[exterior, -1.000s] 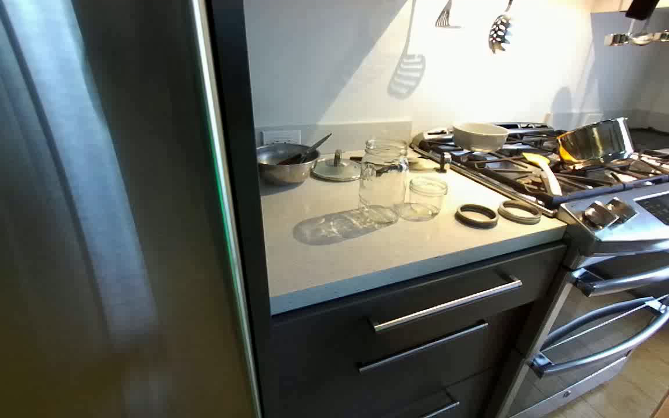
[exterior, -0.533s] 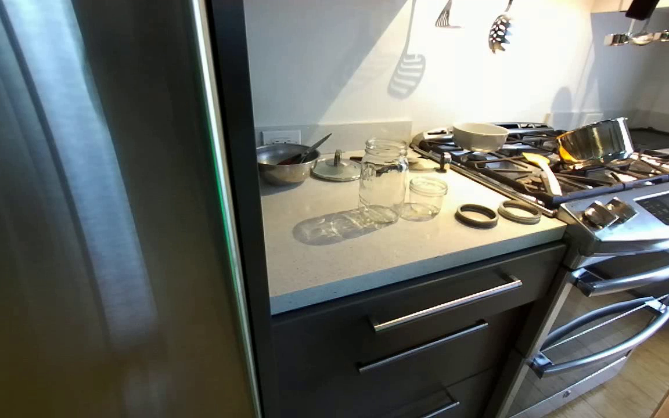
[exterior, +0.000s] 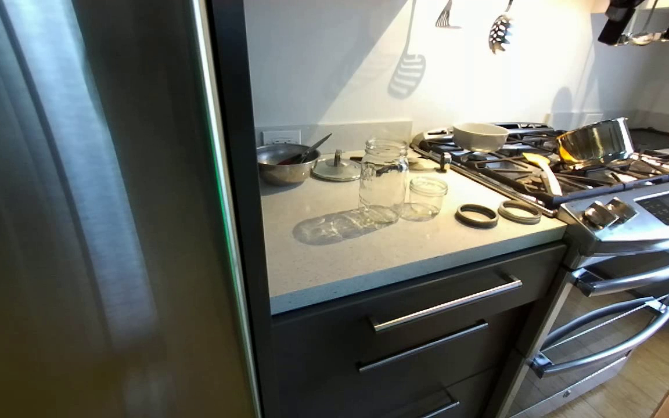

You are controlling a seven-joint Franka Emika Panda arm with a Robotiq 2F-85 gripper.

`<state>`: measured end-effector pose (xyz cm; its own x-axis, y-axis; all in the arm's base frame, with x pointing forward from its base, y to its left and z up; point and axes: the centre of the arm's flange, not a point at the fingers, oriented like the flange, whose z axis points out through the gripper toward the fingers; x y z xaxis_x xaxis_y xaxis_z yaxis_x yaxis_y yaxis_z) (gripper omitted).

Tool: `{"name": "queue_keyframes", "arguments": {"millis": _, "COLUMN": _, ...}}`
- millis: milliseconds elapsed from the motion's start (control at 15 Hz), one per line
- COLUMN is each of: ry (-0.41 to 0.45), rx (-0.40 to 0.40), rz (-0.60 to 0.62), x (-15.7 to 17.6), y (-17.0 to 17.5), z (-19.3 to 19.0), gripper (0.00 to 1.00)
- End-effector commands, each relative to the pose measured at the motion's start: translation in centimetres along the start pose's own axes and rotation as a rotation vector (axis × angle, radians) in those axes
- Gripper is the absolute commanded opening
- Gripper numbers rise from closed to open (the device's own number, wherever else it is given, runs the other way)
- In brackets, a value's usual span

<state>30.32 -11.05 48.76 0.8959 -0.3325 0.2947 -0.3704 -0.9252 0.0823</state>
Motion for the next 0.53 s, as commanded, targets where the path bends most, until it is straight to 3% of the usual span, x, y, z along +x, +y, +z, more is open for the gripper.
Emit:
{"name": "queue_keyframes", "arguments": {"millis": 0, "ry": -0.046, "rx": 0.044, "rz": 0.002, "x": 3.7, "y": 1.3, "z": 4.4, "gripper": 1.00}}
{"name": "queue_keyframes", "arguments": {"millis": 267, "ry": -0.101, "rx": 0.055, "rz": 0.094, "x": 5.1, "y": 2.5, "z": 8.9, "gripper": 1.00}}
{"name": "queue_keyframes", "arguments": {"millis": 467, "ry": -0.089, "rx": 0.061, "rz": 0.105, "x": 5.8, "y": 4.0, "z": 12.9, "gripper": 1.00}}
